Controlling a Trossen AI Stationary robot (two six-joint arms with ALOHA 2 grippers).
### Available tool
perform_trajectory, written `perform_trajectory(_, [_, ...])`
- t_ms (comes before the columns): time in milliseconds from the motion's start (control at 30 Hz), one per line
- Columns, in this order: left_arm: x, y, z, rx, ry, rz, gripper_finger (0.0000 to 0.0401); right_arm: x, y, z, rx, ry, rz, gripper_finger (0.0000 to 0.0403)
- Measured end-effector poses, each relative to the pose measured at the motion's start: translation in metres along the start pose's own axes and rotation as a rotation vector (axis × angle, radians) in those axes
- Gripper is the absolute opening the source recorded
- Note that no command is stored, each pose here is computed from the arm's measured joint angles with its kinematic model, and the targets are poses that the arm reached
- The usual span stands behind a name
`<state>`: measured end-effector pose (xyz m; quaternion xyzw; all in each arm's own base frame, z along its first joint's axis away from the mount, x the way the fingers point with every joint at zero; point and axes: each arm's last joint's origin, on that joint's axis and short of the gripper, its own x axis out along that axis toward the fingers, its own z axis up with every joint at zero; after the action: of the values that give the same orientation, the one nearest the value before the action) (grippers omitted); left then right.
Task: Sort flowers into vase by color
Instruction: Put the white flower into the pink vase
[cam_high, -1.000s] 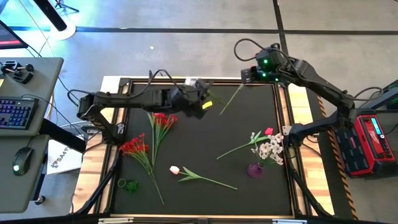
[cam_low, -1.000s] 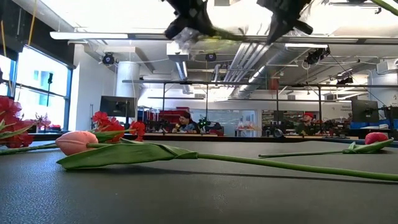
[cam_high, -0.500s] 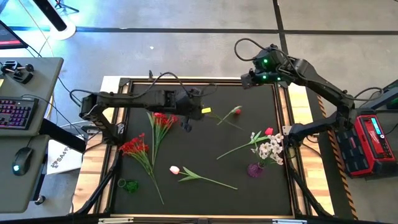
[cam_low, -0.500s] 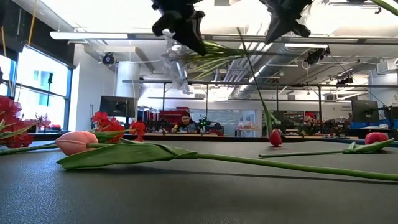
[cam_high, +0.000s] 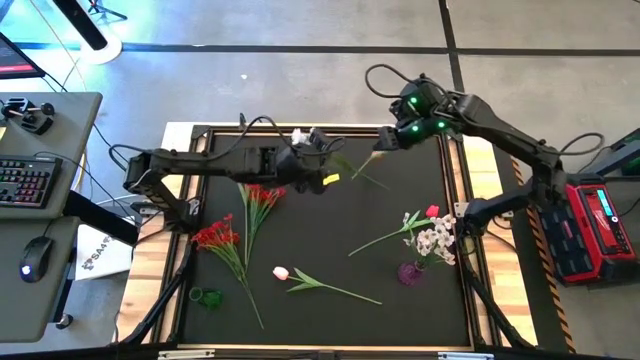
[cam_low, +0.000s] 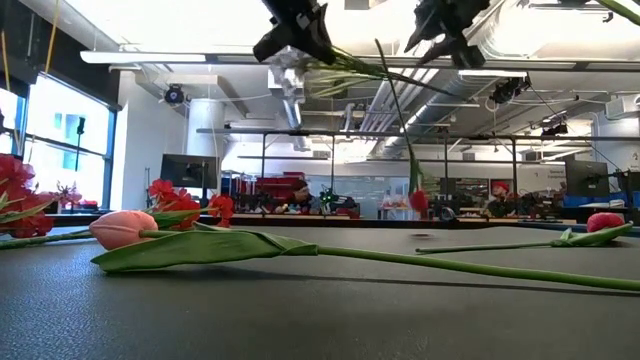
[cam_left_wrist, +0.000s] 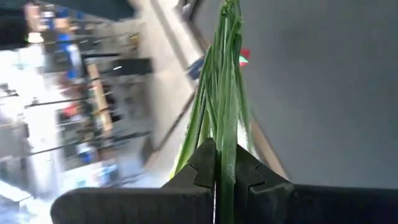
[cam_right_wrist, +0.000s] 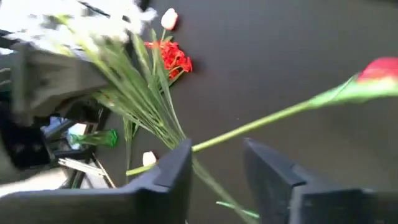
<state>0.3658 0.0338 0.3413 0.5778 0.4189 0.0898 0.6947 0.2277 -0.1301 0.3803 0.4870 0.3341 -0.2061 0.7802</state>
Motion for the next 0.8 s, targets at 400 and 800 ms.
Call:
perform_trajectory(400, [-0.008, 0.011, 0.012, 0.072, 0.025, 0.154, 0.0000, 0.033, -0.006, 0.011, 0.158, 0.083, -0.039, 0.0223])
perform_trajectory(800, [-0.010, 0.008, 0.015, -0.009, -0.007, 0.133, 0.0000, 0.036, -0.007, 0.018, 0.095, -0.002, -0.088, 0.0016])
